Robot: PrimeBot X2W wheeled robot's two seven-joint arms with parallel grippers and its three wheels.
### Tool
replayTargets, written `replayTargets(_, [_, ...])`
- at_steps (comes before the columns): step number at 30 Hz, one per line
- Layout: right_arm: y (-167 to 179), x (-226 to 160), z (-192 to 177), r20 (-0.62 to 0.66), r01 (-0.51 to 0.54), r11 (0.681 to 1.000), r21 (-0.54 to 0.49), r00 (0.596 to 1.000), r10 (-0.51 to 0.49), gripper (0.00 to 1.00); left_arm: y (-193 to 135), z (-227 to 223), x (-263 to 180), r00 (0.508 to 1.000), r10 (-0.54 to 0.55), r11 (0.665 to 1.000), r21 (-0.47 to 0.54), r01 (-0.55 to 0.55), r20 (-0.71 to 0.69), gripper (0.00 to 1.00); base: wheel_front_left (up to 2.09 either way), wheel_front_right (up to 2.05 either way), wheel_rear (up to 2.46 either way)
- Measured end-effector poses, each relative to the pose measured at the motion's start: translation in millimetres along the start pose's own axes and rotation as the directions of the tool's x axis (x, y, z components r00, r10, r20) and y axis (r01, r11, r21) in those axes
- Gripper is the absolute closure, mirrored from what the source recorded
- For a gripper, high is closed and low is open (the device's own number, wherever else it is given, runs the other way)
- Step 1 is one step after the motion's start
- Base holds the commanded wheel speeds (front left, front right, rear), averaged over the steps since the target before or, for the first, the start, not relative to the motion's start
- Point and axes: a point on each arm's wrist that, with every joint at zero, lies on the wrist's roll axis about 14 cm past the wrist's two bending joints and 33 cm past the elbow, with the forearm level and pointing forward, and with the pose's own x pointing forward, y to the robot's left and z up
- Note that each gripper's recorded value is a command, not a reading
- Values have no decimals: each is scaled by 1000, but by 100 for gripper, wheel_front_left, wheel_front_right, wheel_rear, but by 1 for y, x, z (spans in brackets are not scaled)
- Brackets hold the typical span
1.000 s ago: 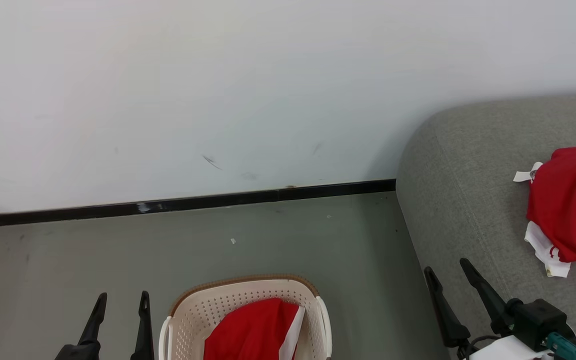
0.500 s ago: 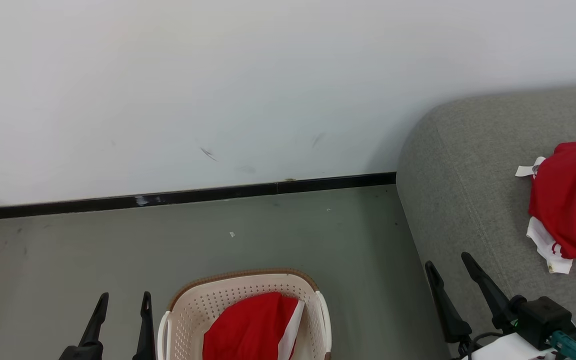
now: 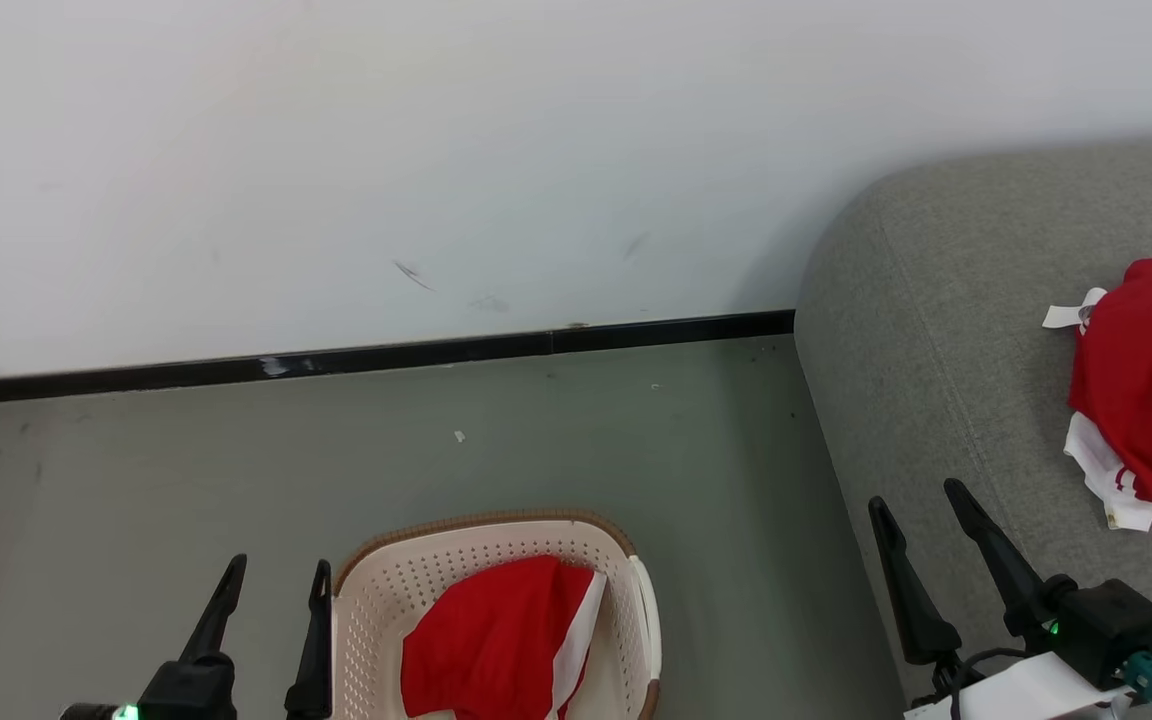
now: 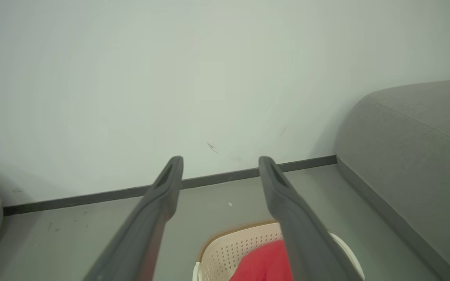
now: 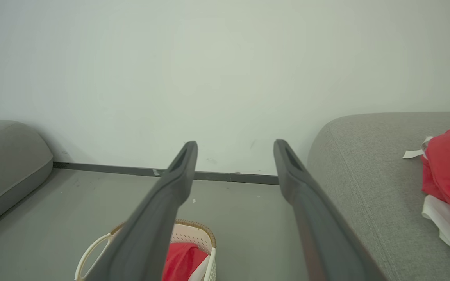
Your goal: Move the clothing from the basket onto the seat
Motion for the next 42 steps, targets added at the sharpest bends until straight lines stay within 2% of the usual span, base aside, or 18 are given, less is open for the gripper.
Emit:
replayTargets(6, [0,5,-3,-8,-1,1000,-6,1000,1,0,-16,-1,18,998,-65,998,11,65,-9,0,0,0,0])
replayTargets(17, [-16,19,-11,-26,38,999,-26,999,-39,0,-45,-41,47,972,-190,980,36,197,-139,0,0,0,0])
replayTargets(28, [-39,40,-14,-15,89,993,-73,996,-91,0,-72,-97,66,913,-278,955,17,296,-298,0,0,0,0])
replayTargets(42, [-55,73,-21,12,113,988,-108,994,-113,0,-103,-169,80,813,-359,918,-16,396,-458,0,0,0,0])
